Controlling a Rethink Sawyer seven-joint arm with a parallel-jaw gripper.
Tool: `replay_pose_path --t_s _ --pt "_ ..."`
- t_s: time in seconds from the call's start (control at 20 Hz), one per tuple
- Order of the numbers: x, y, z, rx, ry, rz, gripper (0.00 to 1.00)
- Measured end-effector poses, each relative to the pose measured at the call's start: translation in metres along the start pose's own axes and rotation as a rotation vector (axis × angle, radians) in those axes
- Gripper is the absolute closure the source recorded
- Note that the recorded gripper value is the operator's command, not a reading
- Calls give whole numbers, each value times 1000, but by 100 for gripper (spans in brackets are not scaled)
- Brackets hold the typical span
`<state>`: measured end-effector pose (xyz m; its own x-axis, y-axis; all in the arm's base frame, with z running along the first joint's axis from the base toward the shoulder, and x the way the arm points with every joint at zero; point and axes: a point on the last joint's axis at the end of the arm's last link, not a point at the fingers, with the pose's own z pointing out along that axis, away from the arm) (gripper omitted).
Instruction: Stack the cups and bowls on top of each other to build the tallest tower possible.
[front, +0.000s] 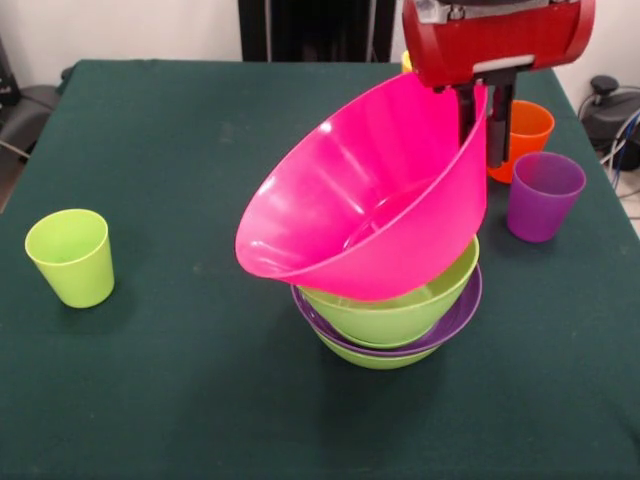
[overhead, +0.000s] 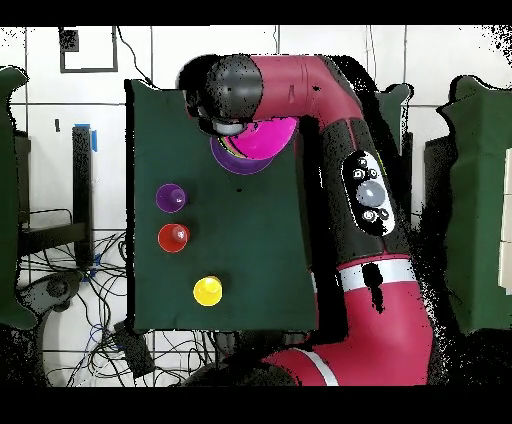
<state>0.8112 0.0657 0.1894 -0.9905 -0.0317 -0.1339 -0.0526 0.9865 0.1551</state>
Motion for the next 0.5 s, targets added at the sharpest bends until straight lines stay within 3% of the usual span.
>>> replay_pose_path --t_s 0.5 --pt "2 -10 9 8 11 13 100"
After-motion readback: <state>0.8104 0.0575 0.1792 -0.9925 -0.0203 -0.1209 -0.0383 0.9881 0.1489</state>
